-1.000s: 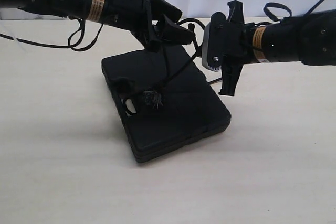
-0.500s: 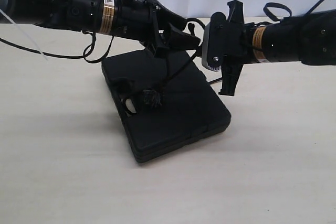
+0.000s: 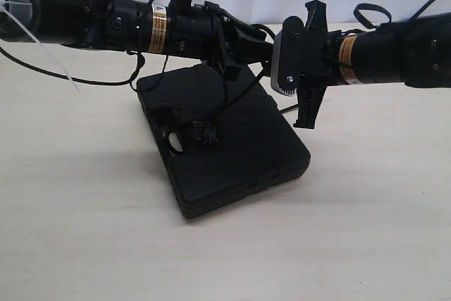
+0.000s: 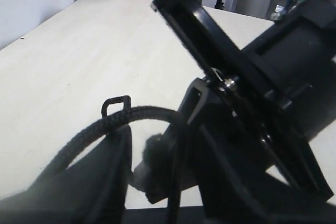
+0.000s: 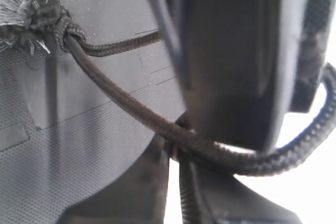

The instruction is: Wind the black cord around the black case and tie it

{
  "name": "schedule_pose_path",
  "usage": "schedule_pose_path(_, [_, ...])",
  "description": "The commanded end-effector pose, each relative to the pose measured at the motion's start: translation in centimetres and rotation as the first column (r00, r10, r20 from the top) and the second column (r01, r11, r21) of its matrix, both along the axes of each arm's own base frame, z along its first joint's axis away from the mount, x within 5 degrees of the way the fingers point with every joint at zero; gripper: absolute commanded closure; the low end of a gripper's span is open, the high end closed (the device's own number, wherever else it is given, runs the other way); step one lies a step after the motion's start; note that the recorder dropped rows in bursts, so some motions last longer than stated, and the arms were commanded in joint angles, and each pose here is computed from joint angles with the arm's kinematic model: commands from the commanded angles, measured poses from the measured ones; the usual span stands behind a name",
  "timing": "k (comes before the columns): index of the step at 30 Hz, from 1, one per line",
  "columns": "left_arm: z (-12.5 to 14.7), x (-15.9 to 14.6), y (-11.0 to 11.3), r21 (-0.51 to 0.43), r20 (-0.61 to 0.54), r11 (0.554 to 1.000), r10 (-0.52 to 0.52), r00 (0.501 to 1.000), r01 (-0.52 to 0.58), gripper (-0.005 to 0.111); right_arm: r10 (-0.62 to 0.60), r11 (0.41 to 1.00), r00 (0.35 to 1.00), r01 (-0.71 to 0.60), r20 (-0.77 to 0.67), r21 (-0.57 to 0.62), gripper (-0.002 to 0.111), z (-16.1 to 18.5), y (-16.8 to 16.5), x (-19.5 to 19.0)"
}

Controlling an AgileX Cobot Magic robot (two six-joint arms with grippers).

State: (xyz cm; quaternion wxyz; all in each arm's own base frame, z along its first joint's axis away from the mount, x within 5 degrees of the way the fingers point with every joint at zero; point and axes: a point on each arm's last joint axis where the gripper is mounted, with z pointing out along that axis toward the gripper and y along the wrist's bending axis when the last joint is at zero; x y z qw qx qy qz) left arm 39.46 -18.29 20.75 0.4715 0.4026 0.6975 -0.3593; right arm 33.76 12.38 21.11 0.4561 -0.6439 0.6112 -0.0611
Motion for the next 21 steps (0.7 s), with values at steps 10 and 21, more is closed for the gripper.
schedule_pose_path(10, [0.2,0.4,0.0,0.005,0.001,0.999,0.04,0.999,-0.04,0.107,-0.04,0.998,0.999,0.042,-0.036,0.055,0.089,0.1,0.1,0.0])
schedule_pose_path(21, [1.2,0.3,-0.3,-0.062,0.03,0.998,0.013,0.999,-0.011,0.107,-0.495,0.86,0.868,0.48,0.05,0.176,0.061,6.4,-3.7,-1.2])
